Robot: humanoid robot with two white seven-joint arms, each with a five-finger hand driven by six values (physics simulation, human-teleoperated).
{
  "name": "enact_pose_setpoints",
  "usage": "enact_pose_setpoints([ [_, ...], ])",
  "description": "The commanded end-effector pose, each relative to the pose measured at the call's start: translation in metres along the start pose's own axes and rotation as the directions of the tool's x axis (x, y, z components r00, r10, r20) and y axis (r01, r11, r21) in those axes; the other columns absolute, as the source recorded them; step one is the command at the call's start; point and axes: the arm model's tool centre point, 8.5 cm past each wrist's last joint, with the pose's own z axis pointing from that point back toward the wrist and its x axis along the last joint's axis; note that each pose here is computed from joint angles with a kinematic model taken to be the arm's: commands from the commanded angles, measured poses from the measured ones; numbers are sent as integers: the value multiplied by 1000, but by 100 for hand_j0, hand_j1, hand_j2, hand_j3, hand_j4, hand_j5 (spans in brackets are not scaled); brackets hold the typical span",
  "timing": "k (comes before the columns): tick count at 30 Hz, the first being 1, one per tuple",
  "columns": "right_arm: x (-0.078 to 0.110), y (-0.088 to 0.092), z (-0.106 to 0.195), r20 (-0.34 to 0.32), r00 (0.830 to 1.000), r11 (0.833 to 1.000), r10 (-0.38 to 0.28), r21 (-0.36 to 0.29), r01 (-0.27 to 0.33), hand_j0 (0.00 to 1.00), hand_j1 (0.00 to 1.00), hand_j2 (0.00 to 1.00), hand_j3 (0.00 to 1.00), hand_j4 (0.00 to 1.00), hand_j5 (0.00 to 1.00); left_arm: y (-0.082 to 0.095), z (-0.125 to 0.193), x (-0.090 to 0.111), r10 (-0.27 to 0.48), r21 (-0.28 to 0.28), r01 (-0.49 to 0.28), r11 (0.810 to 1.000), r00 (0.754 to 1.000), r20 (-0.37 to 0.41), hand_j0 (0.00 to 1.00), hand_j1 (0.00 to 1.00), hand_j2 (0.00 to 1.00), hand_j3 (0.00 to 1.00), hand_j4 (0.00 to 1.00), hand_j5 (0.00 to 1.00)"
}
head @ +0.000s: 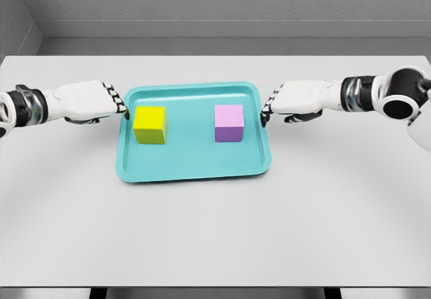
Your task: Push two cubes
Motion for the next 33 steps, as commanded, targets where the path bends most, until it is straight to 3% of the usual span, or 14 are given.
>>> enact_pose_setpoints([
  [1,0,0,-7,5,1000,1000,-16,-4,16,62,62,62,62,62,62,0,-1,2,1,-1,-1,1000,1000,6,71,71,71,71,71,71],
  [8,-2,6,-19,-1,1000,1000,-24,17,24,62,62,62,62,62,62,-2,-3,4,4,-5,-4,1000,1000,11,71,71,71,71,71,71],
  [33,16,-11,-52,48,999,1000,-4,-9,5,61,61,61,61,61,61,13,-10,19,-22,31,21,999,998,50,71,71,71,71,71,71],
])
